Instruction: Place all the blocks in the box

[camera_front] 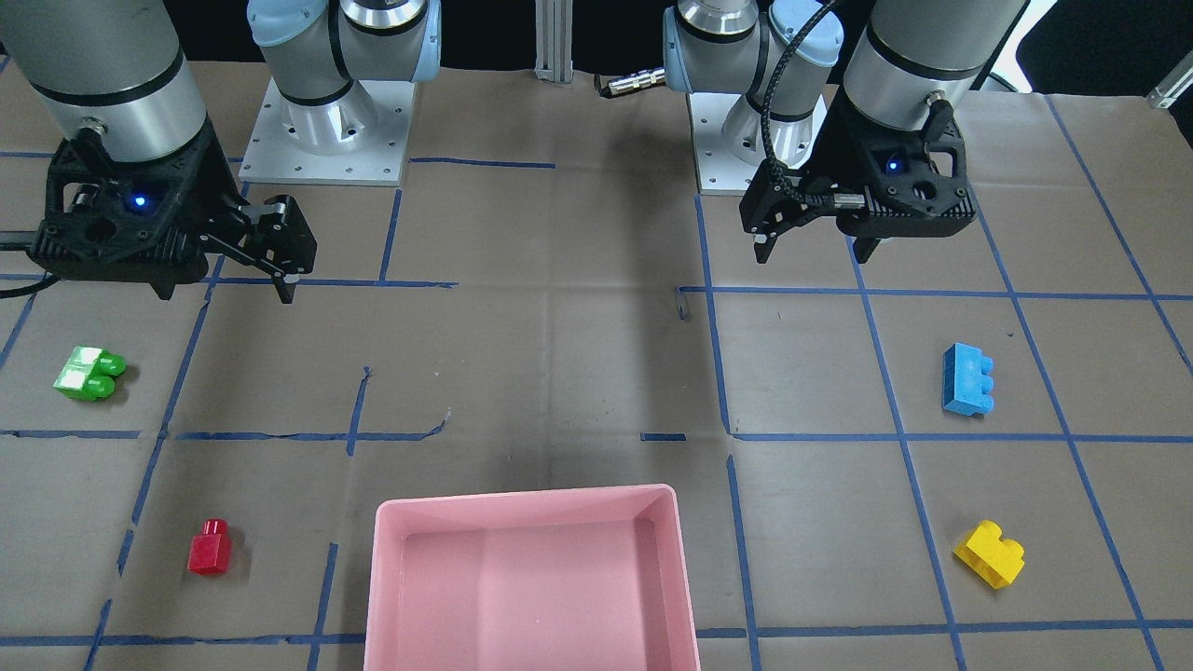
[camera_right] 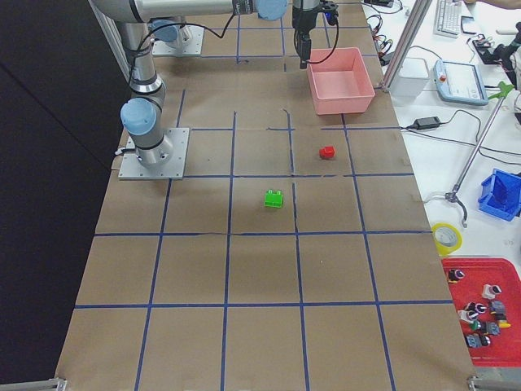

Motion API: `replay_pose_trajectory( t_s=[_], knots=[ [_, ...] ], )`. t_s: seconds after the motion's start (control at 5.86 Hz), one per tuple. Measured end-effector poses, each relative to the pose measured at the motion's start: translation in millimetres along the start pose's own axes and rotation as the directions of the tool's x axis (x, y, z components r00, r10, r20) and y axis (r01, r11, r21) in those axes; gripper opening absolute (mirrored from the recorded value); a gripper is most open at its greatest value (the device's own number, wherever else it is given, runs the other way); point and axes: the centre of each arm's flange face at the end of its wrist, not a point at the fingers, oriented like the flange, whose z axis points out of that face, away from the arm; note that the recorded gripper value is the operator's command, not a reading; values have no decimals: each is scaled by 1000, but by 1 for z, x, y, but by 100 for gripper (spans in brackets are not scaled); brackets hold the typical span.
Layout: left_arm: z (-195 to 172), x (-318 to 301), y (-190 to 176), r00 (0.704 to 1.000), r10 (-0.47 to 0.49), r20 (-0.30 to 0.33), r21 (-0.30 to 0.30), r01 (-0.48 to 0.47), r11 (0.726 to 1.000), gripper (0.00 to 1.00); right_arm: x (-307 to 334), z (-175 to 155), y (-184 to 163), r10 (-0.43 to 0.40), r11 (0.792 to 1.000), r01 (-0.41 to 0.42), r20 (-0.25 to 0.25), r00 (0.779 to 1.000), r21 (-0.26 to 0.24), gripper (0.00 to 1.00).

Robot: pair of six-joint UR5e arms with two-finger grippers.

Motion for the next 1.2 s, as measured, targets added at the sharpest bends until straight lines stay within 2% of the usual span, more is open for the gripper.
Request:
replay_pose_trajectory(
  t_s=[0.85,1.2],
  knots=[
    [0,-2,0,1000,-3,3,0,3,1000,100,0,0,0,1,1000,-1,0,1000,-1,100],
    [-1,-34,-8,999,40,16,5,-40,999,100,0,1,-1,1,1000,-1,1,1000,-1,100]
  ],
)
